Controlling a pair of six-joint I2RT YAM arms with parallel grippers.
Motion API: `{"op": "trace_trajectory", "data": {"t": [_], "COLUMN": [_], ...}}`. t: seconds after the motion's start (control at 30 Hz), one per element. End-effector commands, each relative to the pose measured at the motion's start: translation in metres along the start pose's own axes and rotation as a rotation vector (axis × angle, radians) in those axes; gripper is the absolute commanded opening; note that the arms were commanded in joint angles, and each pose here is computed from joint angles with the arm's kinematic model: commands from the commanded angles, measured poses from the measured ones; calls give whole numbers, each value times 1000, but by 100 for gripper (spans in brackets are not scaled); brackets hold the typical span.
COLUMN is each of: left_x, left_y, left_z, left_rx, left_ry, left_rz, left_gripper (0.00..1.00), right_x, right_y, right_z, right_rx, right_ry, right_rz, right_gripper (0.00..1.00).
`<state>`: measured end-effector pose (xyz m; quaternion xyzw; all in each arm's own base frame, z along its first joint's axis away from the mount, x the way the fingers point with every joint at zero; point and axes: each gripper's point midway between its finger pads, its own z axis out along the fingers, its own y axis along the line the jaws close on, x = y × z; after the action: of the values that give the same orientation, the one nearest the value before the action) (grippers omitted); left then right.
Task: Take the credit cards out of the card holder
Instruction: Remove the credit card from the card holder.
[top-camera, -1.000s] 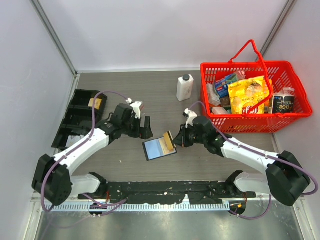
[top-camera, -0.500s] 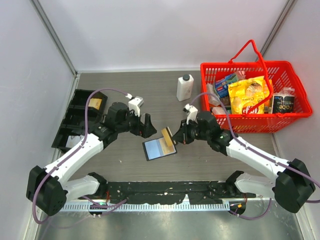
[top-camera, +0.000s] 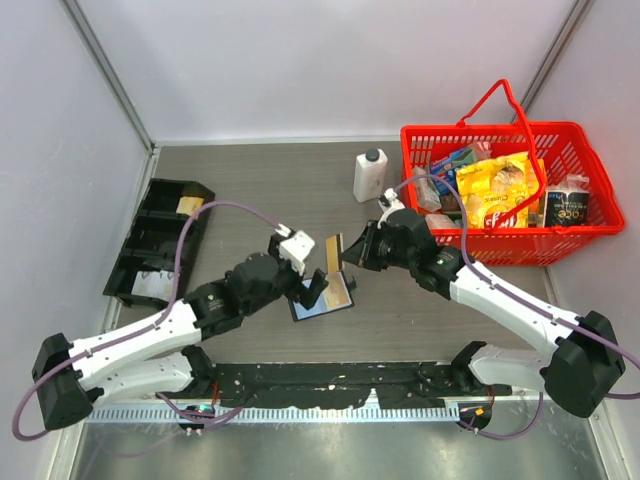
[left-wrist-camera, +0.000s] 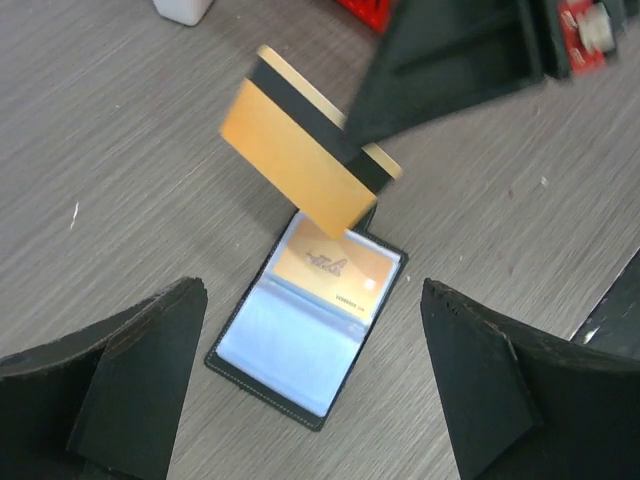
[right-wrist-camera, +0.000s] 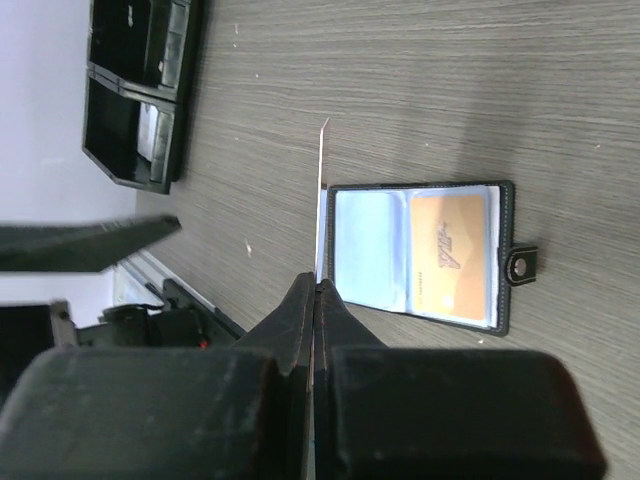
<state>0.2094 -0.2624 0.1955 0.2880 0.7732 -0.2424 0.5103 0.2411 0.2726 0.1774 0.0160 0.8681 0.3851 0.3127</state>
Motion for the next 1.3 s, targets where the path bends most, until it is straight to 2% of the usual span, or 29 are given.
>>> {"op": "trace_trajectory", "data": {"t": [0.0,0.13,0.37,0.47,0.7,0.8,0.97,1.1,1.17,1.23,1.27], "left_x": [-22,-18,-17,-13,-4,0,1,1,1,2,4], "left_y": [3,-6,-21,-24,-25,-27,-26,-26,-25,-24,-21], "left_z": [0,6,22,29,43,48,48,44,41,38,38], "left_rx": [-139,-183,-229,-237,-265,-269,-285,-278,-279,-278,-279], "left_ry": [-139,-161,-214,-218,-203,-195,-188,-168,-159,-145,-134], "left_rz": [191,327,456,476,486,489,486,445,413,369,343], "left_gripper": [93,93,90,83,59,34,0,0,0,0,0], "right_x": [-15,-11,-10,-11,-12,-12,-14,-22,-29,-37,-43], "right_y": [21,30,38,39,41,41,40,44,48,51,51], "right_z": [-2,-2,-5,-6,-9,-11,-13,-15,-19,-25,-29], "right_rx": [-11,-28,-47,-52,-62,-65,-69,-101,-126,-137,-133], "right_ry": [-34,-17,-21,-29,-34,-38,-61,-110,-148,-189,-217], "right_rz": [98,122,144,151,164,168,178,189,180,154,129], "right_gripper": [1,1,1,1,1,1,1,1,12,32,39]}}
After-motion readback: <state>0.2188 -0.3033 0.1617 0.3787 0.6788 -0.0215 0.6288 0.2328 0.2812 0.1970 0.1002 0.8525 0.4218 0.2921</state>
